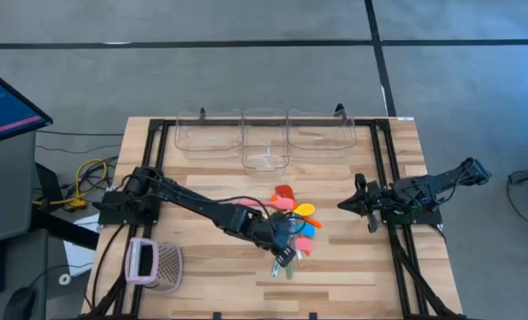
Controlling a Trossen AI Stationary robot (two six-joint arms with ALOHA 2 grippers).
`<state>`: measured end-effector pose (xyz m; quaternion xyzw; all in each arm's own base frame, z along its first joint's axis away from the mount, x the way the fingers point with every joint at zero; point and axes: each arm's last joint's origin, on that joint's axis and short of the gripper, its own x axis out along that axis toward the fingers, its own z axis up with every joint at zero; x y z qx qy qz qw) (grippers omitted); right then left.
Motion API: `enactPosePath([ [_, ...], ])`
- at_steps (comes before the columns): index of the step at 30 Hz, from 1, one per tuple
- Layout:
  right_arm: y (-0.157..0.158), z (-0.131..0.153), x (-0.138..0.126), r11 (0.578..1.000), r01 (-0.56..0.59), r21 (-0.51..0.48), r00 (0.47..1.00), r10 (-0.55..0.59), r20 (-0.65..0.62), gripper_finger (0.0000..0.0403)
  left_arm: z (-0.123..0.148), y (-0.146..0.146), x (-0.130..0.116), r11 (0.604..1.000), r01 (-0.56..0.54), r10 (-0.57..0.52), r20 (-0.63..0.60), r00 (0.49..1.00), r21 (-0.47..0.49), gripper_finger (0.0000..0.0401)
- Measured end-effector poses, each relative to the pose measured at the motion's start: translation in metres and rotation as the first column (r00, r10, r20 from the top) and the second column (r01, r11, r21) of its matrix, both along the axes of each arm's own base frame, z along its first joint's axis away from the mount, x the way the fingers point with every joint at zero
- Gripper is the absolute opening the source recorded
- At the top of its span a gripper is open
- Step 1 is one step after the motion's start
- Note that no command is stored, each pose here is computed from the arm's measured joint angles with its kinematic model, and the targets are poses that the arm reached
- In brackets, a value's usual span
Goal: Pick & Place Kitchen Items
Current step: Put the blue table knife into the left transparent bin
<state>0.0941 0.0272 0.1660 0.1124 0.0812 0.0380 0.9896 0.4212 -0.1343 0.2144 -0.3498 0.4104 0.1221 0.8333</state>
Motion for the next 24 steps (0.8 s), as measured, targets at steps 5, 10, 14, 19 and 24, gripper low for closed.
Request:
enactPosePath([
  [5,0.0,0.0,0.0,1.0,0.005,-0.012,1.0,-0.005,0.002,0.001,0.033,-0.001,0.011,0.995,0.042,-0.053,0.119,0.991,0.094,0.0001],
  [10,0.0,0.0,0.0,1.0,0.005,-0.012,1.0,-0.005,0.002,0.001,0.044,0.002,0.015,0.986,0.054,-0.079,0.156,0.985,0.159,0.0001],
  [14,0.0,0.0,0.0,1.0,0.005,-0.012,1.0,-0.005,0.002,0.001,0.035,0.003,0.012,0.985,0.051,-0.065,0.086,0.994,0.162,0.0001],
  [19,0.0,0.0,0.0,1.0,0.006,-0.012,1.0,-0.006,0.003,0.001,0.001,0.0,0.016,0.997,-0.006,0.008,-0.028,1.0,0.074,0.0001],
  [24,0.0,0.0,0.0,1.0,0.01,-0.016,1.0,-0.01,0.004,0.001,-0.026,-0.016,0.018,1.0,0.008,-0.009,-0.106,0.994,-0.01,0.0001],
])
